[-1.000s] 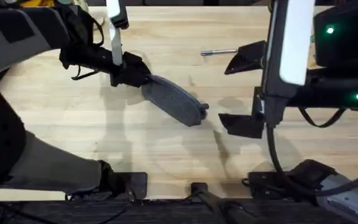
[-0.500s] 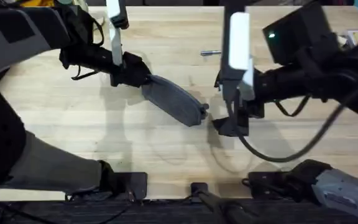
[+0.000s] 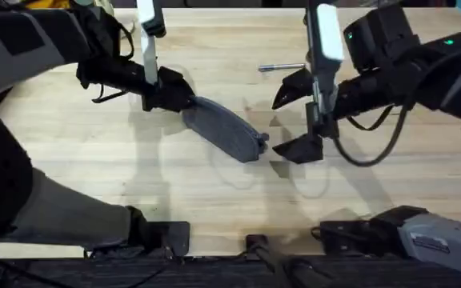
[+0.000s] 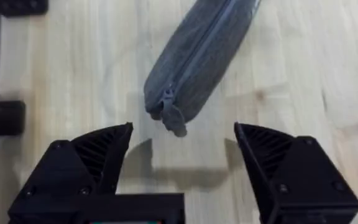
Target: Unzip the bag, pick up the pens from the table one at a time and place them inside, then zip the bag closed.
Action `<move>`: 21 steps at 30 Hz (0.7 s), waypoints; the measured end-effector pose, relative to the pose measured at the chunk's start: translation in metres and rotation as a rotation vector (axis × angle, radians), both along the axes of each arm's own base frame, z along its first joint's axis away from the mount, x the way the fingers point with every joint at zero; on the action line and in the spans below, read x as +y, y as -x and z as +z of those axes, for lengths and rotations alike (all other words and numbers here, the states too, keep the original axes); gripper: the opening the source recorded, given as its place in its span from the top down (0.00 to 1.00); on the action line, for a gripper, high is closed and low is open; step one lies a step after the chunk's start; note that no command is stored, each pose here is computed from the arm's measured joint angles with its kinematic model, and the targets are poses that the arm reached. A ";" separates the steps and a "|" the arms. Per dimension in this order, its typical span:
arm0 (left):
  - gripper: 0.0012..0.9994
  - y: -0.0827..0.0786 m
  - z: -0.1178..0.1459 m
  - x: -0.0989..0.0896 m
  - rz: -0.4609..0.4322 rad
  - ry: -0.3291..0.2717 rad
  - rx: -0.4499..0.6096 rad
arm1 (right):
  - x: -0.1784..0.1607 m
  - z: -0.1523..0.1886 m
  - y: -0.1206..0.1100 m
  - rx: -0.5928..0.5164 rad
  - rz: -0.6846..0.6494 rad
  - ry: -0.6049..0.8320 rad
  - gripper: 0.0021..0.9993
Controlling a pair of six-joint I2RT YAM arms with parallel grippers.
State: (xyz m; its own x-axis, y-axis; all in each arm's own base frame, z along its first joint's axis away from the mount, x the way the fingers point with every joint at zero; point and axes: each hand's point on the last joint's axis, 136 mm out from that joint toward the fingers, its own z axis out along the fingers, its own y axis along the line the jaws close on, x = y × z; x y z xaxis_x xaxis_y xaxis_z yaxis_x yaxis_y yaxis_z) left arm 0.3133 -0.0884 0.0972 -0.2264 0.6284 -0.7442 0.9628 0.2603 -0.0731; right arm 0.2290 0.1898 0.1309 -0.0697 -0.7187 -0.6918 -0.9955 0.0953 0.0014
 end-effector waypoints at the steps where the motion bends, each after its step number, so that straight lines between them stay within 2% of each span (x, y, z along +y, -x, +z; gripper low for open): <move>1: 0.96 0.000 0.000 0.000 0.000 0.000 0.000 | 0.001 -0.001 -0.001 0.012 0.003 -0.016 0.00; 10: 0.96 0.000 0.000 0.000 0.000 0.000 0.000 | 0.009 -0.010 0.001 0.079 0.039 -0.070 0.00; 21: 0.96 0.000 0.000 0.000 0.000 0.000 0.000 | 0.011 -0.013 0.000 0.091 0.044 -0.081 0.00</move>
State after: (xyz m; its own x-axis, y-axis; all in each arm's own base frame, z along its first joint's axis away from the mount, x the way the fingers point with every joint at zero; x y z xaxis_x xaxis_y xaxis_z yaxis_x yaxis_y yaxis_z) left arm 0.3133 -0.0884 0.0972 -0.2262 0.6284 -0.7443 0.9628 0.2602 -0.0730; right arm 0.2287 0.2012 0.1178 -0.1047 -0.6647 -0.7397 -0.9940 0.0472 0.0983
